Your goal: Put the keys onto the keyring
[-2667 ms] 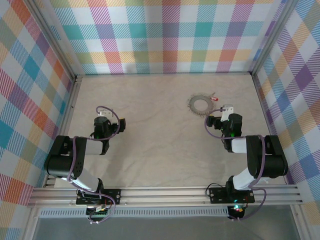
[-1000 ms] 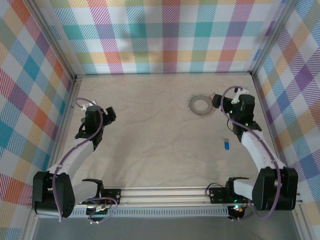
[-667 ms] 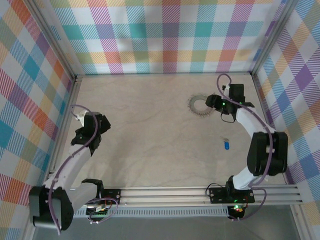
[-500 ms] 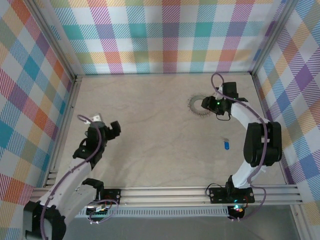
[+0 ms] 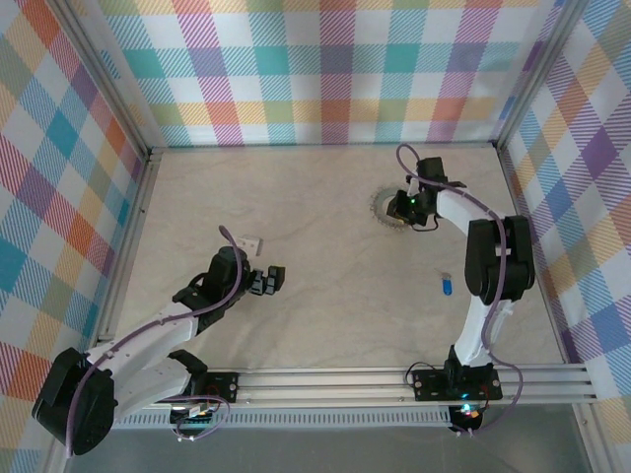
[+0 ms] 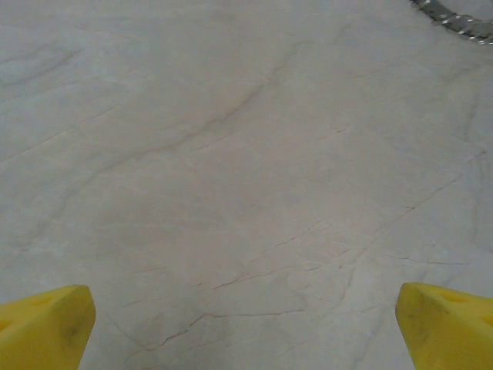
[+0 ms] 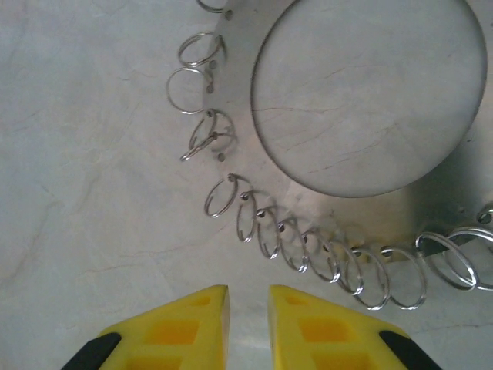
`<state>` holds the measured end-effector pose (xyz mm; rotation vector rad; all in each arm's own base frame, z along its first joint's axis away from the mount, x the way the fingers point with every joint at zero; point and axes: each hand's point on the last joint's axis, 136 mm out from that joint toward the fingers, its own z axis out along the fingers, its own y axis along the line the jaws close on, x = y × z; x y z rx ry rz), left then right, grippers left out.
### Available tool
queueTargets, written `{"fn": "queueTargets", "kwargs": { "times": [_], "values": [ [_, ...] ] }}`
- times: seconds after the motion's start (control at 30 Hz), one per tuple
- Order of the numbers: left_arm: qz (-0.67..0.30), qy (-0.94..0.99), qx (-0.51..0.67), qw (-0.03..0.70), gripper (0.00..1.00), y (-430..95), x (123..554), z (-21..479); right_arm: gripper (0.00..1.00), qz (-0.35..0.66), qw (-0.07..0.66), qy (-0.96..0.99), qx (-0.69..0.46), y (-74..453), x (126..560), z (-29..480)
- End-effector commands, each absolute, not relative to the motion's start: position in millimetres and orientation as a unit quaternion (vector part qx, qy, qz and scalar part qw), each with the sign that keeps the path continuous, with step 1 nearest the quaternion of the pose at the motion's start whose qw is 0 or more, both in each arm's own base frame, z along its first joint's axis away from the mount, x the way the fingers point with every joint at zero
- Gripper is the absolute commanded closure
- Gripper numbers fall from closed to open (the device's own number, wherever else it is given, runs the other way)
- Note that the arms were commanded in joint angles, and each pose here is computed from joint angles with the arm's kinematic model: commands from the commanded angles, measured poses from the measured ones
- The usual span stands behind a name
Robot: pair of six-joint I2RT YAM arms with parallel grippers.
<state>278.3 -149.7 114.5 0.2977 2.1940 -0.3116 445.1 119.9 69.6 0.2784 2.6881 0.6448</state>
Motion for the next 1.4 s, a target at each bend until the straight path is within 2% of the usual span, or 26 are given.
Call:
{"fn": "queueTargets", "kwargs": {
  "times": [0.0,0.27,0.93,1.37],
  "values": [
    [-0.133,0.867,0.141,0.459,0.00,-161,285,130,0.80,0.215,0.162,0.957,0.109,120,449,61],
    [-0.135,0.868,0.152,0.453,0.00,-166,284,127,0.77,0.208,0.143,0.961,0.114,119,447,46],
    [-0.133,0.871,0.163,0.444,0.00,-171,285,124,0.78,0.216,0.122,0.963,0.101,124,448,25],
    [-0.130,0.873,0.167,0.440,0.00,-174,287,122,0.93,0.230,0.129,0.959,0.100,129,453,26]
  ]
}}
